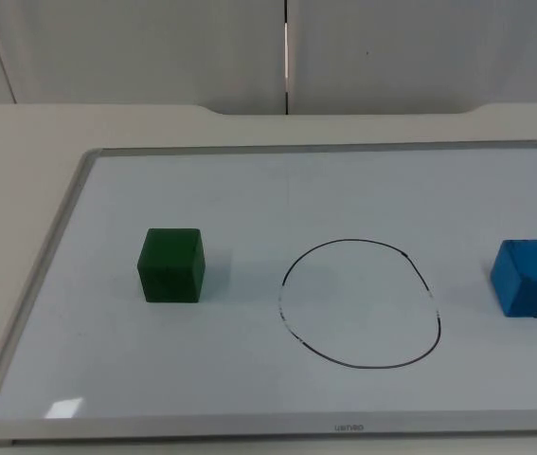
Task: Push the two cubes into the marked area.
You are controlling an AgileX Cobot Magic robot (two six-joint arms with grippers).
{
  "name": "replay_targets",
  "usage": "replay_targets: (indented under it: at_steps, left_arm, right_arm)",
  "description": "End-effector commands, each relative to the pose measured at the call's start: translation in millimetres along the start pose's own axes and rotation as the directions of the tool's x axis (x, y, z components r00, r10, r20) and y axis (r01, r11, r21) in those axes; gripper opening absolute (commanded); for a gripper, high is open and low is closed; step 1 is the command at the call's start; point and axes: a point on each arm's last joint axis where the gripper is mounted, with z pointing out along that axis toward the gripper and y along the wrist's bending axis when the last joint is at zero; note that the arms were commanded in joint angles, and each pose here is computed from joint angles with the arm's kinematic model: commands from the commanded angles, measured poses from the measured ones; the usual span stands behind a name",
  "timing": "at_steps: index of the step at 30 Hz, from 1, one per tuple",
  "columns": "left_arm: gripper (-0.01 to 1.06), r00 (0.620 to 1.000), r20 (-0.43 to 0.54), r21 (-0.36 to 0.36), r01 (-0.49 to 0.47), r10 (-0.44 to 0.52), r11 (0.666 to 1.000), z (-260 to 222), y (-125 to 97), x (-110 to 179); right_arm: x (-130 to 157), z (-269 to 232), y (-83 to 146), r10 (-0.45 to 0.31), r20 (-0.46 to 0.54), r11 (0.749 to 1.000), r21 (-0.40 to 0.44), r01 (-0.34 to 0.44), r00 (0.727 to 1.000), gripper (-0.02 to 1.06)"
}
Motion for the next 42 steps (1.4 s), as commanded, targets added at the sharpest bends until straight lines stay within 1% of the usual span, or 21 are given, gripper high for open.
replay_targets:
  at_steps: [1, 5, 6, 8, 11, 17, 19, 21, 22, 23, 24, 25, 26, 27, 28, 29, 32, 33, 35, 39, 42]
  left_arm:
    - [0.93, 1.000, 0.012, 0.030, 0.010, -0.011, 1.000, 5.7, -2.5, -7.7]
    - [0.87, 1.000, -0.003, 0.067, 0.005, -0.005, 0.998, 20.0, -5.0, -16.9]
    - [0.87, 1.000, -0.003, 0.067, 0.005, -0.005, 0.998, 20.0, -5.0, -16.9]
    - [0.87, 1.000, -0.019, 0.098, 0.016, -0.014, 0.995, 27.1, -7.4, -20.2]
    - [0.87, 0.999, -0.052, 0.152, -0.003, 0.011, 0.988, 35.8, -11.7, -22.5]
    - [0.87, 0.997, -0.080, 0.200, 0.007, 0.009, 0.980, 46.8, -15.4, -26.1]
    - [0.79, 0.997, -0.076, 0.205, 0.016, 0.000, 0.979, 54.1, -15.4, -30.0]
    - [0.61, 0.998, -0.061, 0.215, 0.029, -0.017, 0.976, 60.2, -16.0, -34.2]
    - [0.57, 0.998, -0.058, 0.216, 0.034, -0.022, 0.976, 62.5, -16.0, -35.5]
    - [0.57, 0.998, -0.058, 0.216, 0.034, -0.022, 0.976, 62.5, -16.0, -35.5]
    - [0.38, 0.999, -0.023, 0.245, 0.039, -0.034, 0.969, 66.6, -18.3, -40.5]
    - [0.29, 0.999, -0.008, 0.268, 0.042, -0.041, 0.963, 69.7, -20.1, -43.4]
    - [0.19, 1.000, 0.001, 0.290, 0.021, -0.022, 0.957, 73.1, -21.8, -45.1]
    - [0.11, 1.000, 0.004, 0.312, 0.010, -0.012, 0.950, 76.1, -23.6, -46.2]
    - [0.11, 1.000, 0.004, 0.312, 0.010, -0.012, 0.950, 76.1, -23.6, -46.2]
    - [0.01, 1.000, 0.002, 0.336, 0.006, -0.007, 0.942, 80.2, -25.4, -47.2]
    - [0.00, 0.998, -0.043, 0.371, 0.053, -0.040, 0.927, 94.5, -27.7, -48.2]
    - [0.00, 0.998, -0.043, 0.371, 0.053, -0.040, 0.927, 94.5, -27.7, -48.2]
    - [0.00, 0.995, -0.090, 0.386, 0.078, -0.046, 0.919, 108.3, -28.3, -46.8]
    - [0.00, 0.989, -0.145, 0.392, 0.094, -0.039, 0.915, 127.4, -27.8, -43.6]
    - [0.00, 0.981, -0.184, 0.421, 0.137, -0.063, 0.897, 147.5, -29.5, -41.2]
  right_arm:
    - [1.1, 1.1, -0.2, -0.001, 0.001, 1.000, 0.000, 0.001, 1.000, 1.05]
    - [1.1, 1.1, 0.0, 0.001, 0.001, 1.000, -0.002, -0.001, 1.000, 1.05]
    - [1.1, 1.1, 0.0, 0.001, 0.001, 1.000, -0.002, -0.001, 1.000, 1.05]
    - [1.1, 1.1, 0.0, 0.001, 0.001, 1.000, -0.002, -0.001, 1.000, 1.05]
    - [1.1, 1.1, 0.0, 0.001, 0.001, 1.000, -0.002, -0.001, 1.000, 1.05]
    - [1.1, 1.1, 0.0, 0.001, 0.001, 1.000, -0.002, -0.001, 1.000, 1.05]
    - [1.1, 1.1, 0.0, 0.001, 0.001, 1.000, -0.002, -0.001, 1.000, 1.05]
    - [1.1, 1.1, 0.0, 0.001, 0.001, 1.000, -0.002, -0.001, 1.000, 1.05]
    - [1.1, 1.1, 0.0, 0.001, 0.001, 1.000, -0.002, -0.001, 1.000, 1.05]
    - [1.1, 1.1, 0.0, 0.001, 0.001, 1.000, -0.002, -0.001, 1.000, 1.05]
    - [1.1, 1.1, 0.0, 0.001, 0.001, 1.000, -0.002, -0.001, 1.000, 1.05]
    - [1.1, 1.1, 0.0, 0.001, 0.001, 1.000, -0.002, -0.001, 1.000, 1.05]
    - [1.1, 1.1, 0.0, 0.001, 0.001, 1.000, -0.002, -0.001, 1.000, 1.05]
    - [1.1, 1.1, 0.0, 0.001, 0.001, 1.000, -0.002, -0.001, 1.000, 1.05]
    - [1.1, 1.1, 0.0, 0.001, 0.001, 1.000, -0.002, -0.001, 1.000, 1.05]
    - [1.1, 1.1, 0.0, 0.001, 0.001, 1.000, -0.002, -0.001, 1.000, 1.05]
    - [1.1, 1.1, 0.0, 0.001, 0.001, 1.000, -0.002, -0.001, 1.000, 1.05]
    - [1.1, 1.1, 0.0, 0.001, 0.001, 1.000, -0.002, -0.001, 1.000, 1.05]
    - [1.1, 1.1, 0.0, 0.001, 0.001, 1.000, -0.002, -0.001, 1.000, 1.05]
    - [1.1, 1.1, 0.0, 0.001, 0.001, 1.000, -0.002, -0.001, 1.000, 1.05]
    - [1.1, 1.1, 0.0, -0.001, 0.001, 1.000, -0.002, 0.001, 1.000, 1.05]
